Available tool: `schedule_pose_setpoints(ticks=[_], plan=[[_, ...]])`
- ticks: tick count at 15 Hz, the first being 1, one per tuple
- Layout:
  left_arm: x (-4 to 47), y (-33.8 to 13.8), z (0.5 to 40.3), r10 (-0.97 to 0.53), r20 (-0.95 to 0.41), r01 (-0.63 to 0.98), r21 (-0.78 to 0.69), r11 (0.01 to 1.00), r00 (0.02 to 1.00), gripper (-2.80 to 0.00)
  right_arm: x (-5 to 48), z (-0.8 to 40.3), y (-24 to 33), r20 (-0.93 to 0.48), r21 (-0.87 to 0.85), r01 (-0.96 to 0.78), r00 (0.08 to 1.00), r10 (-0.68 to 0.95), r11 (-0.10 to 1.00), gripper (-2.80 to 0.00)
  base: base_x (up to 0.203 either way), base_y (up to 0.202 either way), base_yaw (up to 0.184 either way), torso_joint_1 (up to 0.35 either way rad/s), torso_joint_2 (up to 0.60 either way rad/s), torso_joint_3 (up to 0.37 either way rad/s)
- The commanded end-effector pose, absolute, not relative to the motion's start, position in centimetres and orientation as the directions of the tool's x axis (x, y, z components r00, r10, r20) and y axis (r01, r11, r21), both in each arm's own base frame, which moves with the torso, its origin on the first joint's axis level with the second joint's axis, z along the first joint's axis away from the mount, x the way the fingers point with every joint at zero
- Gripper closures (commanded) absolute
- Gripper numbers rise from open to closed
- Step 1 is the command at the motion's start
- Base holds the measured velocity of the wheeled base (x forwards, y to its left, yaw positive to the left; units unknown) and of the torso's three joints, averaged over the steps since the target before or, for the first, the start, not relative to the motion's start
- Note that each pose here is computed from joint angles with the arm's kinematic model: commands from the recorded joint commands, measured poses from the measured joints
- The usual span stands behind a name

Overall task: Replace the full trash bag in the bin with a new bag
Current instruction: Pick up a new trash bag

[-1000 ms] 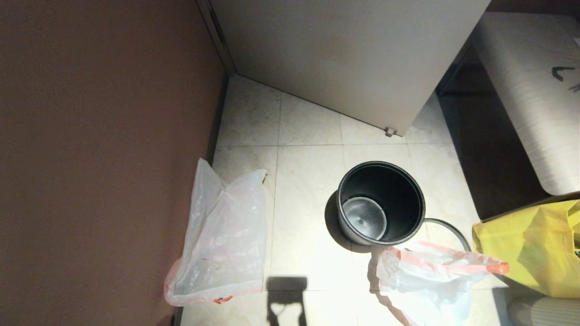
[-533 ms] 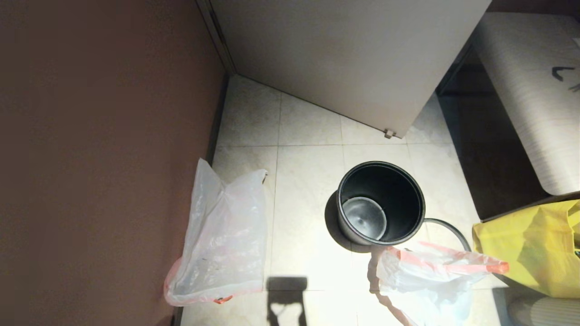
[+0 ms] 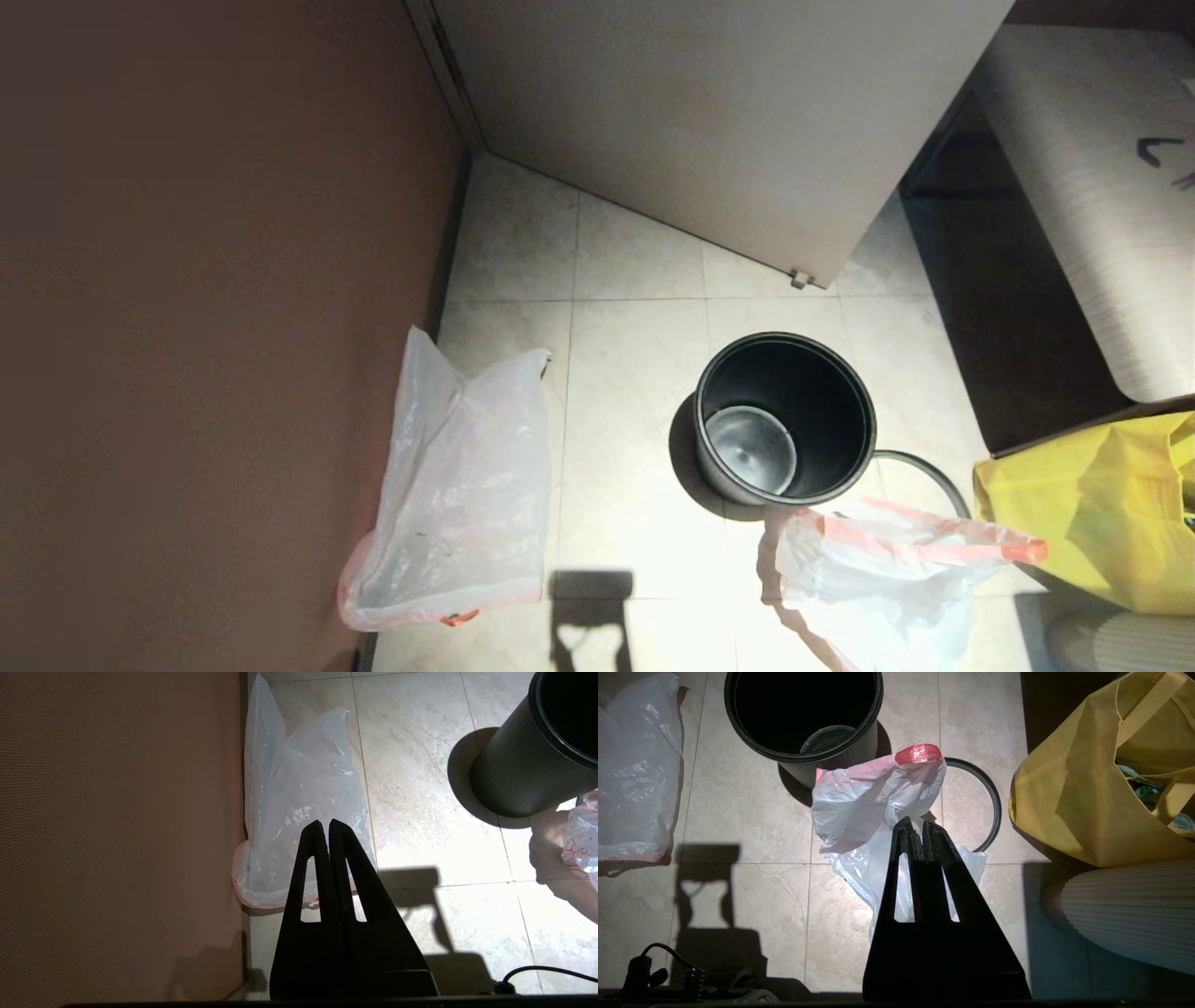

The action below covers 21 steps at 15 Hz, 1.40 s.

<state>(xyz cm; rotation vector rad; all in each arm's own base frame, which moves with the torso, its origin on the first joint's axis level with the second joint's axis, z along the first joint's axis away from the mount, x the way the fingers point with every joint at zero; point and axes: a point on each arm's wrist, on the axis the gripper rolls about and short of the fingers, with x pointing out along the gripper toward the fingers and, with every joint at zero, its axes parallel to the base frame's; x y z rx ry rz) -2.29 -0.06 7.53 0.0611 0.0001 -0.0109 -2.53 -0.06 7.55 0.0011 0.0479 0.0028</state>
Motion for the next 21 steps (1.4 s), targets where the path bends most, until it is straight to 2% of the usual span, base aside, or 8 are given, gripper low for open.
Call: schedule_pose_setpoints(ticks=[1, 21], plan=[[-2.3, -0.07, 7.53, -0.011, 0.002, 0.011, 0.061, 0.998, 1.0, 0.0, -2.52, 7.54, -0.06, -0.051, 0.001, -0.003, 0.999, 0.003, 1.0, 0.0, 0.0, 0.0, 0.0, 0.0, 0.0, 0.0], [-2.3, -0.07, 7.53, -0.011, 0.002, 0.011, 0.061, 0.998, 1.0, 0.0, -2.52, 7.55, -0.06, -0.049, 0.001, -0.003, 0.999, 0.003, 1.0, 0.0, 0.0, 0.0, 0.0, 0.0, 0.0, 0.0]])
